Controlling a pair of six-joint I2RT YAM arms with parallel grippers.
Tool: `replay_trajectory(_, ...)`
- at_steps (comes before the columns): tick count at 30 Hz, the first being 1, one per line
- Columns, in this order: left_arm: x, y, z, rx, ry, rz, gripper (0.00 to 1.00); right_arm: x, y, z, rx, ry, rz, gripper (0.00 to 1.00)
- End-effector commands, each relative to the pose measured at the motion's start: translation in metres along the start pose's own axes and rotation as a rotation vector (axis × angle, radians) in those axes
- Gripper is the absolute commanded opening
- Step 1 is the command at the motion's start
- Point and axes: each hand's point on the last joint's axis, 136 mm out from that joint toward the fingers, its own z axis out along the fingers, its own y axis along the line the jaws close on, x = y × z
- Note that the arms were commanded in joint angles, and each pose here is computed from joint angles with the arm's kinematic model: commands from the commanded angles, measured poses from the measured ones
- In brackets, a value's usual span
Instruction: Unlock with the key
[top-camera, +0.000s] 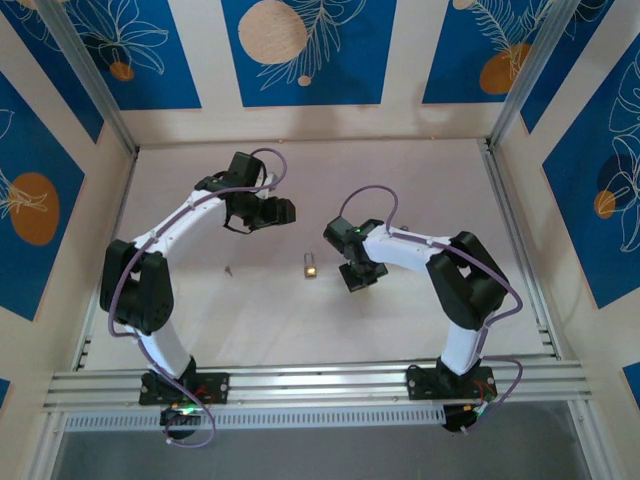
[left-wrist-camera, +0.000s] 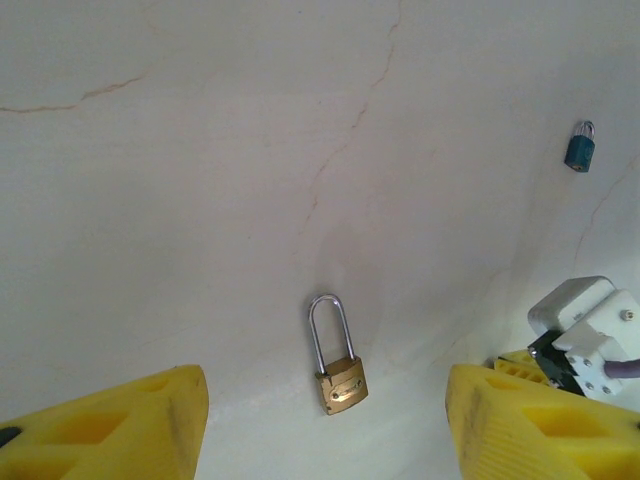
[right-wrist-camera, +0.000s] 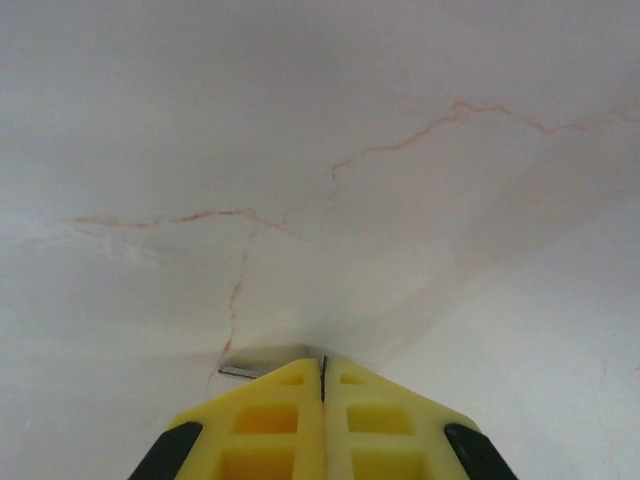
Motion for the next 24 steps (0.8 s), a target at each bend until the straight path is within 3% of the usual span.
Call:
replay_trajectory(1, 0.005, -0.006, 0.003, 0.040, 0.014, 0.003, 0.64, -0.008, 0.000, -0.033, -0.030, -0.079, 0.035, 0.04)
replay_trajectory(5, 0.002, -0.021, -0.002, 0.107, -0.018, 0.028, 0.66, -0.015, 0.000, -0.057, -0.061, -0.135, 0.050, 0.03)
replay_trajectory(9, -0.006, -0.017, -0.015, 0.056, -0.112, 0.053, 0.72, -0.024, -0.003, -0.082, -0.086, -0.197, 0.061, 0.02)
replay_trajectory(12, -0.014, -0.016, -0.029, 0.043, -0.215, 0.058, 0.83, -0.031, -0.006, -0.098, -0.117, -0.232, 0.080, 0.02)
replay_trajectory(18, -0.024, -0.027, -0.067, 0.062, -0.497, 0.136, 1.00, -0.037, -0.009, -0.122, -0.164, -0.287, 0.105, 0.01)
replay_trajectory(24, -0.030, 0.006, -0.093, -0.107, -0.826, 0.196, 1.00, -0.039, -0.009, -0.136, -0.209, -0.329, 0.110, 0.01)
